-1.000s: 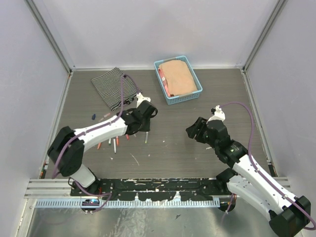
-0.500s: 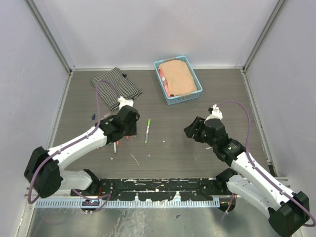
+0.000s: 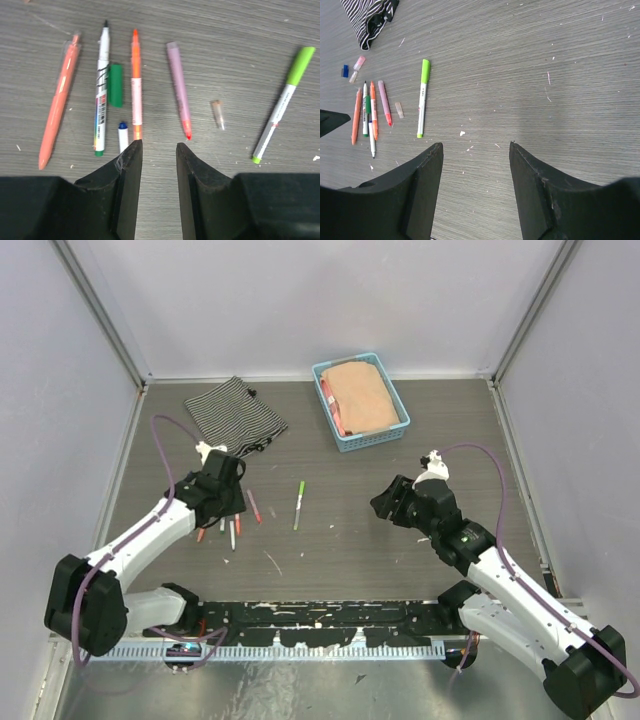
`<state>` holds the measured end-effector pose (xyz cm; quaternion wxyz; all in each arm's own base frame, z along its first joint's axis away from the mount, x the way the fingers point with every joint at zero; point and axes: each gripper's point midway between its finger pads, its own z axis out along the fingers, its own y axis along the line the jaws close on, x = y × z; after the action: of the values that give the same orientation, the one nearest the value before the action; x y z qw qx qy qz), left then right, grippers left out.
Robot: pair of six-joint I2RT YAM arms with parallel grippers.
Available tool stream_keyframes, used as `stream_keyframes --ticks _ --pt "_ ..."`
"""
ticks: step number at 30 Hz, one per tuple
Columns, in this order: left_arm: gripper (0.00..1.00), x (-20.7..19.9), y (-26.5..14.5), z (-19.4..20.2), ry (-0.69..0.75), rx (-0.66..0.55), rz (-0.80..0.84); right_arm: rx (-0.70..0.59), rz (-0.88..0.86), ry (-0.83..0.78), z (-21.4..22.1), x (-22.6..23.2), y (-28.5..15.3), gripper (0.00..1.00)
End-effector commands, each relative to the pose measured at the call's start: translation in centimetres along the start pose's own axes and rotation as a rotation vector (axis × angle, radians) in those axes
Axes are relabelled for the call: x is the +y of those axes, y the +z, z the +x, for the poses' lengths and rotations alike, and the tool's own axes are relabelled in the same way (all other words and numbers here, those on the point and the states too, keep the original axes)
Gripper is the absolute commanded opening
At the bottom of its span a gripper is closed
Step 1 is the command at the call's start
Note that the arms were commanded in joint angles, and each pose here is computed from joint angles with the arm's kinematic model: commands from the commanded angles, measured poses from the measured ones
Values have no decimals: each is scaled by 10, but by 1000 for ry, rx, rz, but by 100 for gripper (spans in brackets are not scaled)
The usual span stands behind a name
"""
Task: Insert the pens into the pen caps
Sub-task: Pick up the pen from the center of the board.
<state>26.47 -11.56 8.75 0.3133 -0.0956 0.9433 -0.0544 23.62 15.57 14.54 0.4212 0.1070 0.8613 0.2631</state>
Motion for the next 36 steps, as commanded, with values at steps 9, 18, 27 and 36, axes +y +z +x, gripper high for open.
stream_keyframes --ticks 9,18,27,36 --pt "40 57 16 11 -179 48 -112 -74 -53 -23 -24 17 -9 61" --pt "42 62 28 11 -182 81 -135 -72 -52 -27 -24 17 -8 61" --pt "42 68 43 17 -184 181 -94 -72 -49 -29 -23 15 -7 61" --pt "39 67 49 21 -153 231 -91 -71 -51 -29 -22 15 -6 61"
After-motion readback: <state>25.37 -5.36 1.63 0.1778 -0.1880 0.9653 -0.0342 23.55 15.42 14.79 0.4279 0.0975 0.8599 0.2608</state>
